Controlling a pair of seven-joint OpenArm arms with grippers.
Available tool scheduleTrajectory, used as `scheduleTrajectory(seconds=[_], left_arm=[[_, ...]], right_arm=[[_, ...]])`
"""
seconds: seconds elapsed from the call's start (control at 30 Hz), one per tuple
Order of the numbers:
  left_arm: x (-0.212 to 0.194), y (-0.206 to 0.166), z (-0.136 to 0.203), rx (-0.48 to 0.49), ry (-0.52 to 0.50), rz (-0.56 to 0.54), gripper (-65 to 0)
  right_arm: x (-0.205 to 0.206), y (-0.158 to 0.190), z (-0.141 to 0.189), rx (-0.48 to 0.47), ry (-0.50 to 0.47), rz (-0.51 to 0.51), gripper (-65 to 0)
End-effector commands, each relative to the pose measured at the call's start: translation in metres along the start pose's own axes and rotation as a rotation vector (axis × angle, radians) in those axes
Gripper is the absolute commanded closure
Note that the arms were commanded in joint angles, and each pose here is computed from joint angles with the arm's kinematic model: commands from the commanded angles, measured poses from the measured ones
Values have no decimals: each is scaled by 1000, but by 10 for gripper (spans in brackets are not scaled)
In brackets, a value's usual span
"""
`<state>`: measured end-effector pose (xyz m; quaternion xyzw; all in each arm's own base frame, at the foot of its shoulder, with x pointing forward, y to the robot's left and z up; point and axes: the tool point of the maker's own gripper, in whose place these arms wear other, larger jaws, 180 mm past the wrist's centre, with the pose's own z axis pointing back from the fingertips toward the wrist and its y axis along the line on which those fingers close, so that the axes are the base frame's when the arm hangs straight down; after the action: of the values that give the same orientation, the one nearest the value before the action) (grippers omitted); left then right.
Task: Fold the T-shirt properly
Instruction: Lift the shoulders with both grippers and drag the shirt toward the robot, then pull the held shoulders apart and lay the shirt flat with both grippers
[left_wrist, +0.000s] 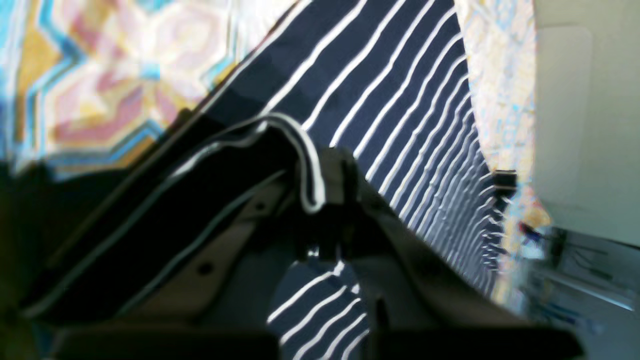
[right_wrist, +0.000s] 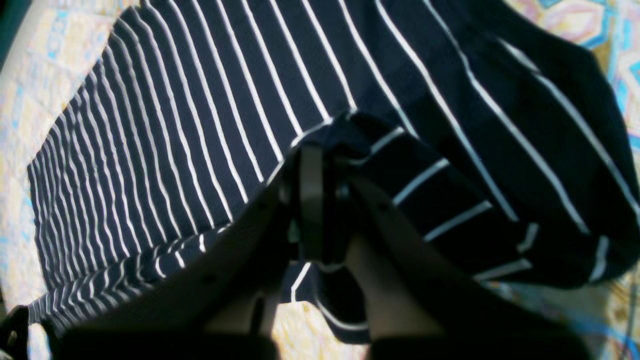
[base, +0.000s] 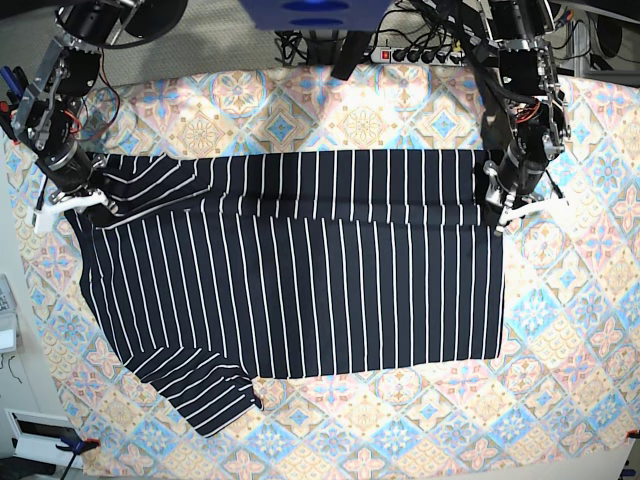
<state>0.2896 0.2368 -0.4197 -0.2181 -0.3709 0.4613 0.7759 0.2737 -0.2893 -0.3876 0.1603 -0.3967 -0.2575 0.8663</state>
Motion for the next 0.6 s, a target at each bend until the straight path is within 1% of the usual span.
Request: scheduleTrajectory(seconds=[0.0,0.13,0.3,0.4,0.47,0.57], left_arm=[[12,-8,-2,-17,-31,-23,0],[14,-9,-10,-7,-33,-26,0],[18,-9,-15,-2,-39,-15,0],[17,-6,-16,6,-36,-15,0],[17,-4,-16,14,-36,-23,0],[16,-2,-16,21,-33,-33,0]], right_arm=[[22,5,-1,21,-56,9,-3],[26,6,-17,33,-49,-42,-3],[34,28,-38,83,-43,-43,-7],[34,30,-47,89,-30,-64,-10],[35,29,-50,88,-42,-73,-36],[36,30,-51,91,-47,-69,-106]])
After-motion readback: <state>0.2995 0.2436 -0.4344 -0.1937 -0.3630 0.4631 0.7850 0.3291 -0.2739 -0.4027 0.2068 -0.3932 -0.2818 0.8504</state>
